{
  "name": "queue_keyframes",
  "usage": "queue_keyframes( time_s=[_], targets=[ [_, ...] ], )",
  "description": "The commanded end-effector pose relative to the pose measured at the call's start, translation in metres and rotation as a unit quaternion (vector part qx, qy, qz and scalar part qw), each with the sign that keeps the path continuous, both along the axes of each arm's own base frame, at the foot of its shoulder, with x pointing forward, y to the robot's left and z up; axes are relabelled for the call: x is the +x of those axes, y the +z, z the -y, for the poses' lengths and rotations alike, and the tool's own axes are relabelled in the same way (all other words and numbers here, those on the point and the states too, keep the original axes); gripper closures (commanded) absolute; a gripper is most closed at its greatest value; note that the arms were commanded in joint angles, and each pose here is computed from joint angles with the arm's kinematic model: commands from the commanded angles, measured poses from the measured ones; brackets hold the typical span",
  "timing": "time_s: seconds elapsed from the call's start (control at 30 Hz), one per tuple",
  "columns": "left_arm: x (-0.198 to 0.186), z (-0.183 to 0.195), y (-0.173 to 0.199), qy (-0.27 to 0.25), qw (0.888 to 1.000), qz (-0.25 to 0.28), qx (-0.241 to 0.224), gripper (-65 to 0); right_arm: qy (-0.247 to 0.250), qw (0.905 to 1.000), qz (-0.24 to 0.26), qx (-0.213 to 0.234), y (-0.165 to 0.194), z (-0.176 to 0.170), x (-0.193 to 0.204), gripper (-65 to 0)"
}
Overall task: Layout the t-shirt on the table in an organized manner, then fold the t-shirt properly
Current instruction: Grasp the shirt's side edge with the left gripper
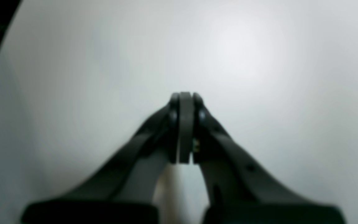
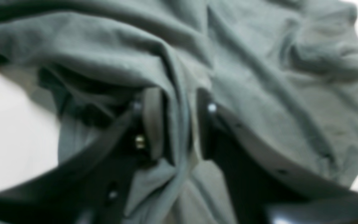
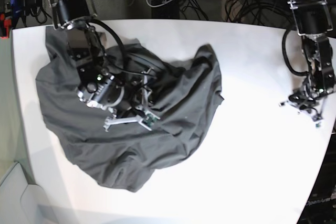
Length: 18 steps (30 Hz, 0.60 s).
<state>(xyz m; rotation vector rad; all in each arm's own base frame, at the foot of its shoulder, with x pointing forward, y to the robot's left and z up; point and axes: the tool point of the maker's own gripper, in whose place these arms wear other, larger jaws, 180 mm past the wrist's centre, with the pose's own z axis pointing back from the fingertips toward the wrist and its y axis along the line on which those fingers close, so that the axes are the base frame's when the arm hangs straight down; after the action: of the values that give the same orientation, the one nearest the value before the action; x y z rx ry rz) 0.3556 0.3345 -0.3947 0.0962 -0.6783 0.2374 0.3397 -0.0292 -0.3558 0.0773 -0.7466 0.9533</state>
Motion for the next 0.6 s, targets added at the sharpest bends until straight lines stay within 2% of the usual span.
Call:
queue_keyframes(
  time_s=[0.0, 0.13, 0.4, 0.47, 0.57],
  targets=[
    [0.010, 0.004, 0.013, -0.022, 1.000, 0.014, 0.000, -0.5, -0.008, 0.9995, 0.027, 0.015, 0.018, 0.003, 0.013, -24.7],
    [-0.001, 0.050, -0.001, -0.097, 0.995, -0.019, -0.028, -0.5, -0.018, 0.9993, 0.027, 0.016, 0.018, 0.010, 0.016, -28.0],
    [-0.038, 0.129, 0.021, -0.181, 0.982, -0.037, -0.043, -0.7, -0.014, 0.9995, 0.024, 0.018, 0.017, 0.007, 0.014, -28.0],
    [-0.048, 0.147, 0.029, -0.193, 0.979, -0.038, -0.048, -4.4, -0.014, 0.9995, 0.023, 0.018, 0.016, 0.007, 0.014, -28.0],
    [-0.066, 0.165, 0.038, -0.201, 0.977, -0.041, -0.054, -18.7, -0.012, 0.9994, 0.023, 0.022, 0.017, 0.003, 0.013, -28.0]
  ],
)
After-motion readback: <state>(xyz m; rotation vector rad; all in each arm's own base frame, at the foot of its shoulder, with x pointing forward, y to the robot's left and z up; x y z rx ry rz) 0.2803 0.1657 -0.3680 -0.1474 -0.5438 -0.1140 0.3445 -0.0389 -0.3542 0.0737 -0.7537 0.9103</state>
